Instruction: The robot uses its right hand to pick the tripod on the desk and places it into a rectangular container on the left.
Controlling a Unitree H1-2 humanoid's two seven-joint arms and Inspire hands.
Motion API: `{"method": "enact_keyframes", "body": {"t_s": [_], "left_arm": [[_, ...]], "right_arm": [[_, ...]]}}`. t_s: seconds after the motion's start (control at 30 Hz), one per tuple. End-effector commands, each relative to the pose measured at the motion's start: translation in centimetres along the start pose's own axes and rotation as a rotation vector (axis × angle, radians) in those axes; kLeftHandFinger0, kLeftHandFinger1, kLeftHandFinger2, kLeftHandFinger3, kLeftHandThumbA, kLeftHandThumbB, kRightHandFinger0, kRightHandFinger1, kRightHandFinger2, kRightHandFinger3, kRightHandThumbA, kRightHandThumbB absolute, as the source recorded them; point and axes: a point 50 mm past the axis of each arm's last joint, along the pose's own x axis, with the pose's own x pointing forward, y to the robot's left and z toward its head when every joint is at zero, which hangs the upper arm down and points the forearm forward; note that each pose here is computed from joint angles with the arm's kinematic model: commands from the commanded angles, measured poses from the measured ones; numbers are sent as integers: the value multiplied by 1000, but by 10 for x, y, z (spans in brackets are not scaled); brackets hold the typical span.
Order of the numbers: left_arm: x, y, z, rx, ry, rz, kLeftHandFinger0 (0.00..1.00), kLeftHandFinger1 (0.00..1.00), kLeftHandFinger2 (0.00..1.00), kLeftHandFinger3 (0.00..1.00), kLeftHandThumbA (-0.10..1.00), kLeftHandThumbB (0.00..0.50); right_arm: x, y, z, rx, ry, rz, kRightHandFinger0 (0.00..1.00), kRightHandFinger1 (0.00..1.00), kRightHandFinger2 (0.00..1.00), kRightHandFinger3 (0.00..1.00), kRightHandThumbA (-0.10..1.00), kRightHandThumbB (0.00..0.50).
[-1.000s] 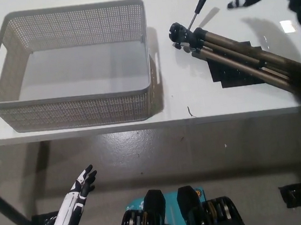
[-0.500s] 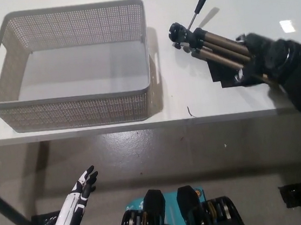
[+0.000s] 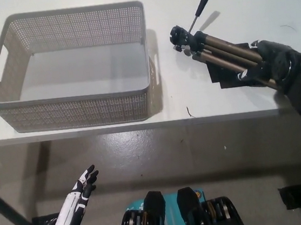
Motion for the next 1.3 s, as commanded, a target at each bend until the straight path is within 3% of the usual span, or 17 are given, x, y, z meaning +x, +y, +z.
{"method": "enact_keyframes", "body": {"t_s": [0.0,0.03,0.1,0.17,0.33,0.43,0.53,0.57,0.63,0.67,0.7,0.73,0.83,1.03,1.13,1.17,1.27], "left_arm": [[10,5,12,49,-84,-16,1000,1000,1000,1000,1000,500],[10,5,12,53,-83,-14,1000,1000,1000,1000,1000,500],[11,5,12,49,-83,-18,1000,1000,1000,1000,1000,500],[12,4,13,48,-79,-25,1000,1000,1000,1000,1000,500],[13,5,13,50,-80,-32,1000,1000,1000,1000,1000,500],[14,5,14,55,-86,-32,1000,1000,1000,1000,1000,500],[15,6,15,54,-80,-38,1000,1000,1000,1000,1000,500],[15,6,15,56,-78,-34,1000,1000,1000,1000,1000,500],[16,5,14,57,-80,-40,1000,1000,1000,1000,1000,500],[17,6,14,55,-80,-42,1000,1000,1000,1000,1000,500],[18,6,15,55,-80,-43,1000,1000,1000,1000,1000,500],[18,6,15,58,-82,-42,1000,1000,1000,1000,1000,500],[17,6,15,58,-78,-41,1000,1000,1000,1000,1000,500],[17,5,12,65,-73,-47,1000,1000,1000,1000,1000,500],[16,6,11,69,-64,-51,1000,1000,1000,1000,1000,500],[16,5,10,73,-67,-53,1000,1000,1000,1000,1000,500],[15,6,10,79,-61,-57,1000,1000,1000,1000,1000,500]], "right_arm": [[-1,10,-13,7,-49,-194,169,336,452,468,-100,188],[-1,6,-10,13,-67,-223,61,233,361,414,-100,178],[-2,2,-8,19,-101,-267,24,434,761,673,-100,173],[-3,-6,-6,12,-135,-315,81,613,995,886,-100,186],[-4,-20,-1,-14,-195,-375,55,574,921,978,-100,215],[-7,-31,2,-40,-259,-431,7,474,805,788,-100,198],[-8,-39,5,-53,-283,-463,67,528,854,839,-100,137],[-9,-48,8,-59,-296,-470,86,519,803,782,-100,184],[-12,-62,14,-69,-328,-510,57,444,656,631,-100,157],[-15,-75,18,-73,-365,-547,7,385,675,623,-100,126],[-18,-89,23,-82,-393,-576,7,485,915,804,-100,134],[-22,-106,29,-106,-416,-611,104,628,1000,961,-100,149],[-36,-140,43,-135,-497,-681,13,473,852,838,-100,168],[-91,-213,78,-172,-658,-802,0,499,955,1000,-100,185],[-110,-231,90,-183,-683,-831,0,318,767,783,-100,179],[-125,-246,101,-217,-721,-888,0,305,766,768,-100,132],[-140,-256,113,-229,-764,-916,0,346,857,815,-100,149]]}}
